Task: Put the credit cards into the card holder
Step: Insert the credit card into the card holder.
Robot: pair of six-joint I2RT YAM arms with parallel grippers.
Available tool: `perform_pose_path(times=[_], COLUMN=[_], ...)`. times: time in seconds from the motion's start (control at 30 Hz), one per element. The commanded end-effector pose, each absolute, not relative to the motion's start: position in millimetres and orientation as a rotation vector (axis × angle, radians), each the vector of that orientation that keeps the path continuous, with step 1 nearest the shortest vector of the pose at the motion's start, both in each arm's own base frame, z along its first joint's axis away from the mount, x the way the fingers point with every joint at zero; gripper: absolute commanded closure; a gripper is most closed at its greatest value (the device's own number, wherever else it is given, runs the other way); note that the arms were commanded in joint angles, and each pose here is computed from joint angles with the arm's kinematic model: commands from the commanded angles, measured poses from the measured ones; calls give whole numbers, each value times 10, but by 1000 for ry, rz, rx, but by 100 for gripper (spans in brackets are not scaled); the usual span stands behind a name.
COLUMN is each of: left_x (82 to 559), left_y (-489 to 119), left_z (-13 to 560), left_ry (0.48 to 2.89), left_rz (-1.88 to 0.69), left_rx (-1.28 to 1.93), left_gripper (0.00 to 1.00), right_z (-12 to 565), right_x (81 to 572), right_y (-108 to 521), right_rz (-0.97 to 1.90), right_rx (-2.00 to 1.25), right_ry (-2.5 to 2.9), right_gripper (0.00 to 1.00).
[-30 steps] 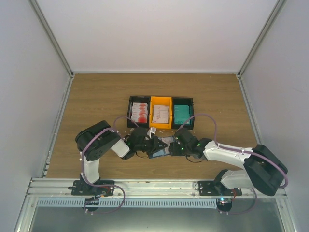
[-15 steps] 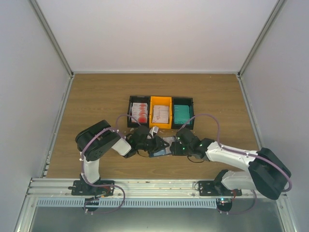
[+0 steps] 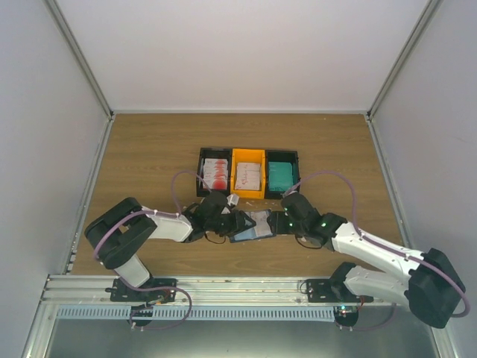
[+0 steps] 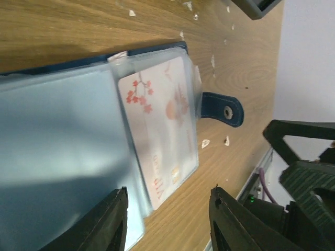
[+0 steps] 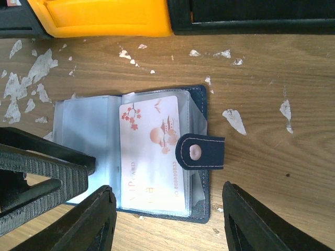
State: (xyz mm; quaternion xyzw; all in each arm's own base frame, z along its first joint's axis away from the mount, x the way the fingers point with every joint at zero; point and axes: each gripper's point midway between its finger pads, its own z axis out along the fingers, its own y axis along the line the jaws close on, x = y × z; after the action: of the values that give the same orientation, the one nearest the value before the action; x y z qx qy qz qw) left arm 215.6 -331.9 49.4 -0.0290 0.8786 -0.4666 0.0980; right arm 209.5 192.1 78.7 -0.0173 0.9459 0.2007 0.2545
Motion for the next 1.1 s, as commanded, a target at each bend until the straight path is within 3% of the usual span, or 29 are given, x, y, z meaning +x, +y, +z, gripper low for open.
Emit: perform_pose_path(times=[0.0,0.17,0.3,0.4,0.5,0.6,0.67,1.07], left_x=[2163,2224,2259,2279,2295,2320,2328,2406], left_y=[-3200,-3272,-3358,-3396,-3415,-3404,-3391,-3453], left_z=[453,441,469,518,509,419,351,258], left_ry=[2622,2637,2626,2609,2614,2653,2679,2693], left_rz=[-1247,-1220,-1223,-1231,-1219,-1171,-1143,-1113], left_rx=[-71,-37,-5,9,9,-20,-42,-40], left_gripper=[56,59,77,88,86,72,70,88], right_z=[971,985,870,776,664,536,454,192], right_x=[2185,2221,2196,2167,2130,2083,2060,1984], right_y=[1891,1886,1915,1940,1954,1965,1954,1962], right_rz=[514,491,493,506,509,509,497,489], right_rx=[-62,-78,-105,-119,-132,-149,-152,-174], right_ry=[2521,2512,2541,2565,2595,2634,2657,2721], right_gripper=[43,43,44,50,58,61,62,66])
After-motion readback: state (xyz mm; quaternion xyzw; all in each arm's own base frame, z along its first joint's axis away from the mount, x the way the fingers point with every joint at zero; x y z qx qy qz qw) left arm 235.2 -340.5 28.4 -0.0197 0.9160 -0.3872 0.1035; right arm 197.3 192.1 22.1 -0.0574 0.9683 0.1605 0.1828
